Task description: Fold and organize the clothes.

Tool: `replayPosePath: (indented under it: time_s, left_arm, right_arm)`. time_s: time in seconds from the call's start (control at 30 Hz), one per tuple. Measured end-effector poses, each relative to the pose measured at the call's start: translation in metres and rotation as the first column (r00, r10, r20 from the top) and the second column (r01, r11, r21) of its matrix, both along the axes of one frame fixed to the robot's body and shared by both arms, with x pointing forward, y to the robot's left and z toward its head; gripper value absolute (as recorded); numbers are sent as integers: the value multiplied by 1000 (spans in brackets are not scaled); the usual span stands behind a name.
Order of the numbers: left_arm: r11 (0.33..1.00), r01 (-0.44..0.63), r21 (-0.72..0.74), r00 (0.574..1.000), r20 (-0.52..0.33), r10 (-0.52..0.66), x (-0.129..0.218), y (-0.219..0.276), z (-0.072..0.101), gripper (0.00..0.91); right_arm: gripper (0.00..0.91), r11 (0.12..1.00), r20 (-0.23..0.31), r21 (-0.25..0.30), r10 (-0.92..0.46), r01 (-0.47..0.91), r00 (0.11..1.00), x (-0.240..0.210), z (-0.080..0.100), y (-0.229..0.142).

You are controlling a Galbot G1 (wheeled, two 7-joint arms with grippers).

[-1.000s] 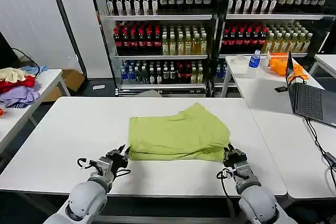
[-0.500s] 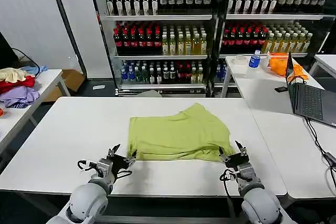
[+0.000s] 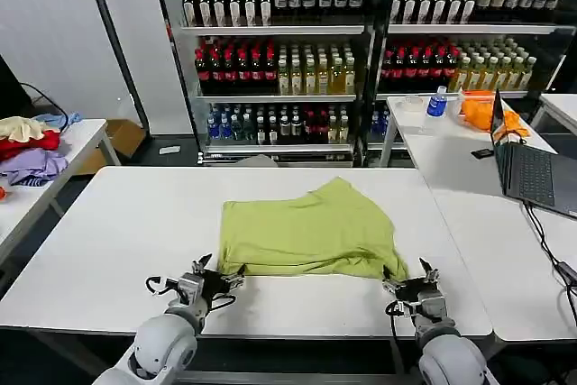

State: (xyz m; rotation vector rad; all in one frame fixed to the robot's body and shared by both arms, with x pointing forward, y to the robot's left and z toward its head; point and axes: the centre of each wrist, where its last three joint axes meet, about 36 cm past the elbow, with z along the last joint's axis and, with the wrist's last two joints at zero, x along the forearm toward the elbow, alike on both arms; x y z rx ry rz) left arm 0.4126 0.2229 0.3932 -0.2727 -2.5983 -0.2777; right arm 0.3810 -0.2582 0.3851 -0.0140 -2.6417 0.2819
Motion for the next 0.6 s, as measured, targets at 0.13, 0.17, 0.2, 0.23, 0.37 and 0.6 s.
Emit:
replayPosePath:
  time_s: [0.13,0.17,0.2,0.23,0.37,0.6]
  left_arm:
    - [1000,-8,3,1000,-7,8,3,1,-4,20]
    - [1000,-10,3,1000,-8,10,3,1,-5,20]
    - [1000,-12,4,1000,-9,12,4,2,-6,20]
    - [1000,-14,5,1000,-11,14,4,3,-8,20]
    - [1000,-17,7,1000,-18,17,3,4,-10,20]
    - [1000,-15,8,999,-34,16,2,6,-15,20]
  right_arm:
    - [0,1000,-20,30,-4,5,1000,4,-3,3]
    - [0,999,-25,36,-3,4,1000,5,-4,3]
    - [0,999,-29,41,-2,3,1000,5,-5,4]
    - [0,999,-31,44,-1,2,1000,6,-6,5]
    - [0,998,-42,61,6,-4,999,8,-8,8]
    - [0,997,-55,74,24,-19,998,8,-9,11]
